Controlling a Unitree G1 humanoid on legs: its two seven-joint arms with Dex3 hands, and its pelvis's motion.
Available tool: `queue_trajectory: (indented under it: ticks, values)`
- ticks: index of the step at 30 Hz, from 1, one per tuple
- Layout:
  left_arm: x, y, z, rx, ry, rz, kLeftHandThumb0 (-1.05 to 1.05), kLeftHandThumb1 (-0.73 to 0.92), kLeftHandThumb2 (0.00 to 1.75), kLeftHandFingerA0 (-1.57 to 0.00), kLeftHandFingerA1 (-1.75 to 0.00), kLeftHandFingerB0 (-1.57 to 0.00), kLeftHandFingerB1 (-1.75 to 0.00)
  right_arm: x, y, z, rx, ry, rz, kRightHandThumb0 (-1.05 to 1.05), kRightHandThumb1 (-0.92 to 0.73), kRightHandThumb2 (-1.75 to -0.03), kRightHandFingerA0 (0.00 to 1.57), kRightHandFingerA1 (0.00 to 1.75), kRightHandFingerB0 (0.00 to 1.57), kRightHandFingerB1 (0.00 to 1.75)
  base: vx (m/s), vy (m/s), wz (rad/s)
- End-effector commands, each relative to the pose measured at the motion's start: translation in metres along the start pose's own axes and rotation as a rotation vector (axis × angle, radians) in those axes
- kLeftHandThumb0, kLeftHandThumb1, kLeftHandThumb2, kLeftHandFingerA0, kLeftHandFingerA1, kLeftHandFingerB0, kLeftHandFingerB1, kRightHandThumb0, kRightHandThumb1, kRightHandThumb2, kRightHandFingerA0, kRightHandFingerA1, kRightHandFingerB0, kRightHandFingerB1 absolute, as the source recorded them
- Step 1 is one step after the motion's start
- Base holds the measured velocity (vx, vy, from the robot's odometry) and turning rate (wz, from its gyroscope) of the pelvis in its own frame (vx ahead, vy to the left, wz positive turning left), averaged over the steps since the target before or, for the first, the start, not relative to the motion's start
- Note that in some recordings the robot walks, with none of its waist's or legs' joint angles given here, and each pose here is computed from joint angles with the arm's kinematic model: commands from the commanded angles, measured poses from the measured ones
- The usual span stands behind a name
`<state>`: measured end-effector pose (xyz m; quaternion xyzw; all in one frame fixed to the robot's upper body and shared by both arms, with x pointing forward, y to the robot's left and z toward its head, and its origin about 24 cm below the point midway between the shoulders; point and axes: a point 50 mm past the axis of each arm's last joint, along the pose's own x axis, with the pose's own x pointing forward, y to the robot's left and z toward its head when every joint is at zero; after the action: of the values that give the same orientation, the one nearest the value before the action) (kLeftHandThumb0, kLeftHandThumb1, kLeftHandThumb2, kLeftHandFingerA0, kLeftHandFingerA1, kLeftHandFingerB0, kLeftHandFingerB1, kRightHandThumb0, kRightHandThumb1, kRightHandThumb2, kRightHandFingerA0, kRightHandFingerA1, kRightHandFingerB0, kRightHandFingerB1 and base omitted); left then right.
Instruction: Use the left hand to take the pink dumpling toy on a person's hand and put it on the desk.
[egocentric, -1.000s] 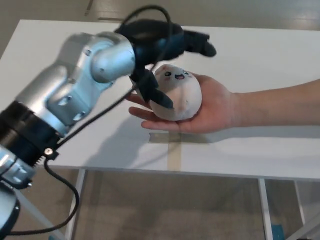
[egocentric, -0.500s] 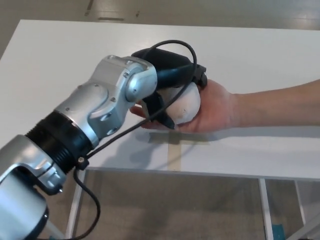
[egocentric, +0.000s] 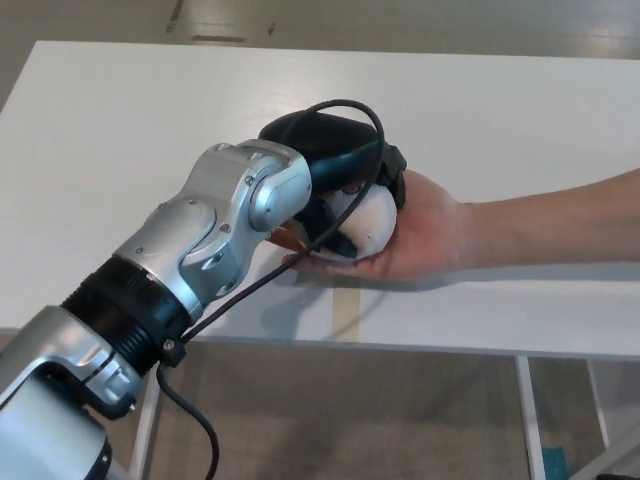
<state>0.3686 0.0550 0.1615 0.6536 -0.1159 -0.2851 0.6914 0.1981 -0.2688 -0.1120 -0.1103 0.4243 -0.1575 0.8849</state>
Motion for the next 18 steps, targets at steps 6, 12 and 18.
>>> queue_trajectory:
  ticks: [6,12,18]
  values:
    - [-0.0042,0.0080,-0.0040,0.033,-0.016,0.093,-0.37,0.65,0.65,-0.75,-1.51,-0.83,-0.61,-0.0002,-0.0026,-0.0037,0.006,0.021,0.001,-0.27,-0.74,-0.62,0.57,0.43,0.48,0.40,0.00,0.000,0.00]
    - [-0.0039,0.0088,-0.0047,0.037,-0.012,0.103,-0.37,0.64,0.66,-0.76,-1.50,-0.84,-0.63,0.0002,-0.0023,-0.0022,0.005,0.020,0.002,-0.27,-0.74,-0.62,0.57,0.43,0.48,0.40,0.00,0.000,0.00]
    - [-0.0042,0.0107,-0.0051,0.037,-0.011,0.108,-0.35,0.63,0.66,-0.77,-1.50,-0.84,-0.63,0.0002,-0.0029,-0.0018,0.008,0.015,0.002,-0.27,-0.74,-0.62,0.57,0.43,0.48,0.40,0.00,0.000,0.00]
